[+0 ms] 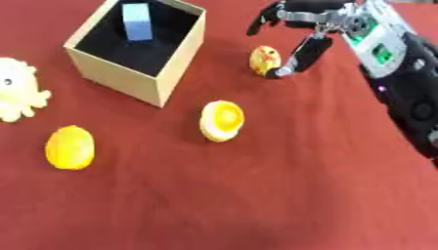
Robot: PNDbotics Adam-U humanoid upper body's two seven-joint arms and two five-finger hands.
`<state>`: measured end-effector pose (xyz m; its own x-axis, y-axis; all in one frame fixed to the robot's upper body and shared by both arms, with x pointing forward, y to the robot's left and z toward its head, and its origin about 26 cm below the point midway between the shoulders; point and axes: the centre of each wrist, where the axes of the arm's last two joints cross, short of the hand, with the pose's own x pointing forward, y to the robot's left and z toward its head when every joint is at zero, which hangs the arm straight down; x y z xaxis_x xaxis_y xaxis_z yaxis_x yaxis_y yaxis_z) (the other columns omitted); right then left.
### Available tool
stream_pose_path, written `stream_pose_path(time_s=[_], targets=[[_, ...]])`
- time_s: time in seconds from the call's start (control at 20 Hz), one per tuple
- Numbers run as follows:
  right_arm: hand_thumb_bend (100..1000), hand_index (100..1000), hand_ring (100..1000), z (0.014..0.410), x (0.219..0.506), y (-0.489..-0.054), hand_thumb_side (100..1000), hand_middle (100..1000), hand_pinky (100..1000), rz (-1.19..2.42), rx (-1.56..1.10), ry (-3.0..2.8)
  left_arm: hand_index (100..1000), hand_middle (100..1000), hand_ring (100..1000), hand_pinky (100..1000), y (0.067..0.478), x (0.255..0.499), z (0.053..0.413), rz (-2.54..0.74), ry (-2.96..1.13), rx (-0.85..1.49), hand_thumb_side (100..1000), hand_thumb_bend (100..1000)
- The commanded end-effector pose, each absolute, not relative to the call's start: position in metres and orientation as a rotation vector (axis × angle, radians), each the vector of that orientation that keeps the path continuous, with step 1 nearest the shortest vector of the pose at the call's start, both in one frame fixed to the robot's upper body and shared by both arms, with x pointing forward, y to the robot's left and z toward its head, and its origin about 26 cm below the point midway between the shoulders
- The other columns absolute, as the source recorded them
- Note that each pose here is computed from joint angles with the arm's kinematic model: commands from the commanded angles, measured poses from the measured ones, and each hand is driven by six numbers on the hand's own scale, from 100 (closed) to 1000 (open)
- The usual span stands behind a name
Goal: Pick up objects on the table and place them in the box.
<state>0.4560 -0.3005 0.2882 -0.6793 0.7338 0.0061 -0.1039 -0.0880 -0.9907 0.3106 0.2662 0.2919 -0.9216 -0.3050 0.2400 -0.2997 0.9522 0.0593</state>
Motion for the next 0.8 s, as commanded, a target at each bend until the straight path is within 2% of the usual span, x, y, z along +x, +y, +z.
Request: stream_pose_path(time_s=[0.05, 0.4, 0.8], targets=[[494, 844, 943, 0.300, 0.458, -0.307, 190, 775, 870, 1.797, -0.790, -1.596, 900, 804, 764, 770, 0.265, 0.307, 0.298, -0.043, -2.880, 0.444, 703, 323], [430, 835, 938, 0.288, 0.466, -0.312, 180, 764, 867, 1.753, -0.825, -1.571, 899, 804, 764, 770, 0.265, 0.307, 0.297, -0.039, -2.874, 0.437, 707, 321], [427, 816, 927, 0.274, 0.471, -0.317, 164, 743, 862, 1.736, -0.835, -1.531, 899, 804, 764, 770, 0.265, 0.307, 0.296, -0.036, -2.871, 0.435, 710, 318]])
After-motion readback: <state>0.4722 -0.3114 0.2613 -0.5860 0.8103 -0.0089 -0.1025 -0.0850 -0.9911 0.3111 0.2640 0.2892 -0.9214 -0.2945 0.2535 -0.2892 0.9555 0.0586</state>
